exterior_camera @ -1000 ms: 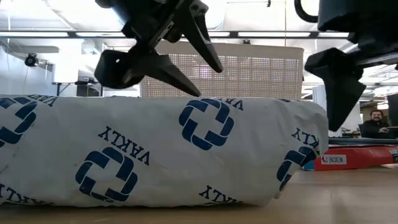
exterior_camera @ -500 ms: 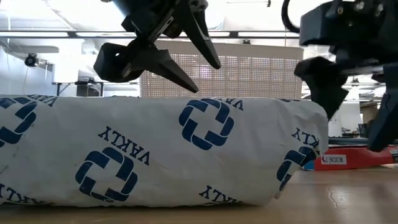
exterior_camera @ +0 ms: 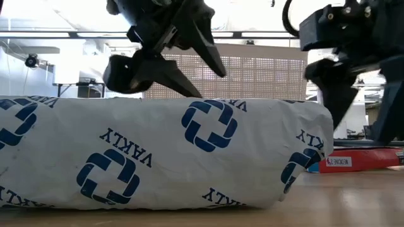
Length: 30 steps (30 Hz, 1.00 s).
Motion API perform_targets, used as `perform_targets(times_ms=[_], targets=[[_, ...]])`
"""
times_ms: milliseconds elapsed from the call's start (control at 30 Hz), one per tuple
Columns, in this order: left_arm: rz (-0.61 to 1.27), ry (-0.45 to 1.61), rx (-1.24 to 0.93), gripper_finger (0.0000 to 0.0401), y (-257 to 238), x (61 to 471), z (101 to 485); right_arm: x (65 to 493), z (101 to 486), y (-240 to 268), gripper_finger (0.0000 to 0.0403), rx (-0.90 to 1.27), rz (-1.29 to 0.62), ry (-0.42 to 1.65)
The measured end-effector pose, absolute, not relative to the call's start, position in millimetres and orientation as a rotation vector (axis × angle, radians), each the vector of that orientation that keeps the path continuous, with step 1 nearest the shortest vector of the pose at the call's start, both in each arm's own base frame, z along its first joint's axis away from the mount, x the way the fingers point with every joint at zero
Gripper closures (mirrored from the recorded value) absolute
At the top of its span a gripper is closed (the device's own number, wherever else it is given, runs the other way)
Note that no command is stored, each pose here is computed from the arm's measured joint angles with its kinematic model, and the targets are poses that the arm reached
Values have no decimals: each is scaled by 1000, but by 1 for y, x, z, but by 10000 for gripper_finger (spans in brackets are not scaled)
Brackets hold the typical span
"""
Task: Pick & place medical supplies in basket/bin
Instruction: Put the red medicine pack into the white bin
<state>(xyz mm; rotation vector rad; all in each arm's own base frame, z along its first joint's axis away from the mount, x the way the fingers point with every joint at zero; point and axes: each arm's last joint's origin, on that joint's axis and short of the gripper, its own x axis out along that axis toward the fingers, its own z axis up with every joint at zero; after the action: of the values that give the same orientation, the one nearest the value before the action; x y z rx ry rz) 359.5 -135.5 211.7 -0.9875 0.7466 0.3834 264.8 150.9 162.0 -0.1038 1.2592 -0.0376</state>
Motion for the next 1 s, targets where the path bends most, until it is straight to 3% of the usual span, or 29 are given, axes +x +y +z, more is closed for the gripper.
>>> perform_targets(times_ms=[233, 400, 633, 1000], targets=[[188, 643, -1091, 239, -116, 368, 197, 242, 179, 144, 39, 101, -196, 1337], [166, 623, -1162, 239, -102, 365, 182, 226, 178, 139, 39, 378, -253, 1361], [155, 648, -1213, 239, -98, 358, 169, 207, 158, 127, 39, 794, -317, 1186], [102, 591, -1246, 239, -100, 362, 175, 179, 132, 105, 39, 1220, -490, 926]])
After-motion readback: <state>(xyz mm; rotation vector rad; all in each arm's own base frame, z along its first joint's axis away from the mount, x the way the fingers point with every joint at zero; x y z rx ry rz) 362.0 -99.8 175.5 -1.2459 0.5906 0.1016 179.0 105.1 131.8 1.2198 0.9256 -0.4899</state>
